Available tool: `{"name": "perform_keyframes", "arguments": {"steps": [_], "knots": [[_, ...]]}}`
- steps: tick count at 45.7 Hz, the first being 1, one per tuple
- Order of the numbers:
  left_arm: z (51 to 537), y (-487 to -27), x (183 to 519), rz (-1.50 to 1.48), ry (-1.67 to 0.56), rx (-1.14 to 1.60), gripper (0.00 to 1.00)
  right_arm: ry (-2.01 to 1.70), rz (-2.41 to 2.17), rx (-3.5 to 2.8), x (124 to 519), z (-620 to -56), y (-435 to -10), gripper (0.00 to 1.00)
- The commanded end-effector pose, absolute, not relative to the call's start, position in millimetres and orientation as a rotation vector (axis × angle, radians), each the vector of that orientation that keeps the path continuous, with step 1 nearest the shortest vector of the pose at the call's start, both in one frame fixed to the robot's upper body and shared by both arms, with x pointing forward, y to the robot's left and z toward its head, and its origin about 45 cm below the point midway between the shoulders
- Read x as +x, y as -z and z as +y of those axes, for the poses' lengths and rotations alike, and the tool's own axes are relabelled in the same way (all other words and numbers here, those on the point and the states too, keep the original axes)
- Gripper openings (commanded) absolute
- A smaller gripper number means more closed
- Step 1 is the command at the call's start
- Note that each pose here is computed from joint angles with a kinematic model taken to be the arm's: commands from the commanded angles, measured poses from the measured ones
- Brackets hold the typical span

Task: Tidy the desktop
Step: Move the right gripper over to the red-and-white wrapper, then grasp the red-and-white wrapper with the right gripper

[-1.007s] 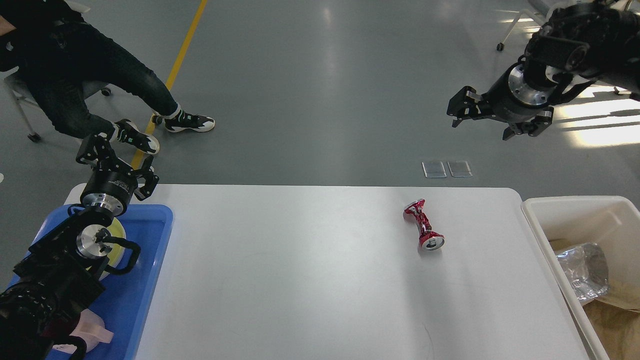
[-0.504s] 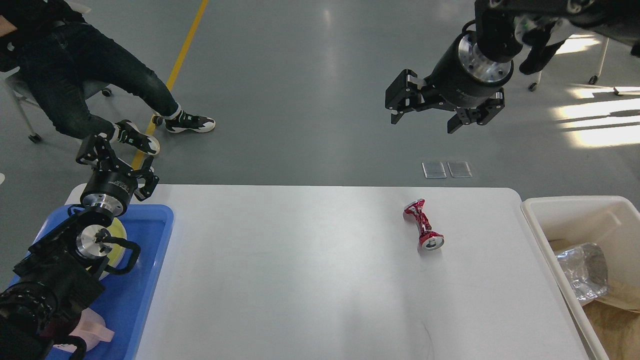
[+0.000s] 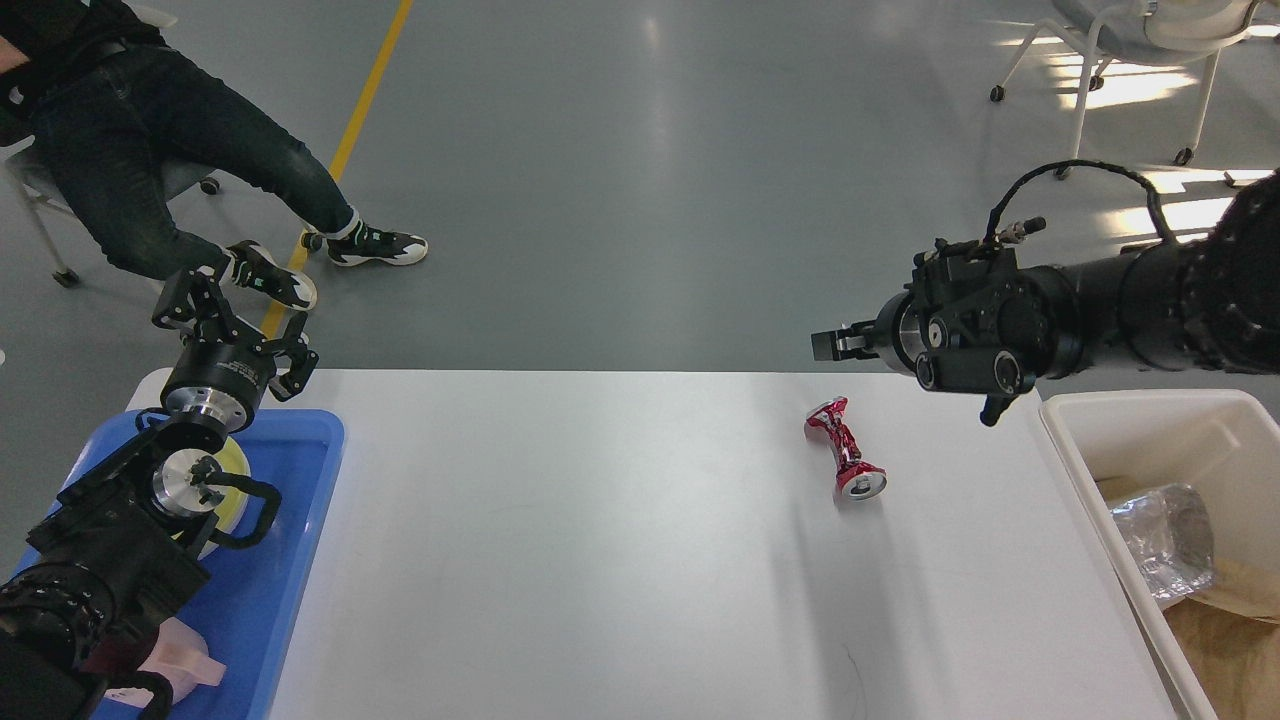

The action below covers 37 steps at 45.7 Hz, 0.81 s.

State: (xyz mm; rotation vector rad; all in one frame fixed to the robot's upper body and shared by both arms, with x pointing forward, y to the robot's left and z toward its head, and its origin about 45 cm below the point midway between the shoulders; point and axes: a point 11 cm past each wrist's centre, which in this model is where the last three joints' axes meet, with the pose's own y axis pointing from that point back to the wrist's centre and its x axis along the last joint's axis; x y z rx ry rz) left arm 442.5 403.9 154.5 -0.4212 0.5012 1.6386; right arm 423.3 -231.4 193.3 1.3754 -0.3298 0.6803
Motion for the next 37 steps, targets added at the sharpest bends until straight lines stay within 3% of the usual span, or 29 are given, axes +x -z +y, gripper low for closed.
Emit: {"name": "perform_keyframes", "arguments": {"steps": [1, 21, 37], "knots": [[404.0, -154.6, 442.5, 0.5, -1.639, -0.422, 0.99, -0.69, -0.28, 1.378, 412.7, -230.9, -165.2, 1.0], [404.0, -154.6, 442.5, 0.5, -1.639, -0.422, 0.99, -0.784, -0.433, 1.333, 419.0, -231.8, -88.9, 1.0], [403.9, -154.5, 442.5, 0.502, -1.638, -0.421, 0.99, -0.733, -0.457, 1.309, 400.7, -255.8, -52.7, 0.89]]}}
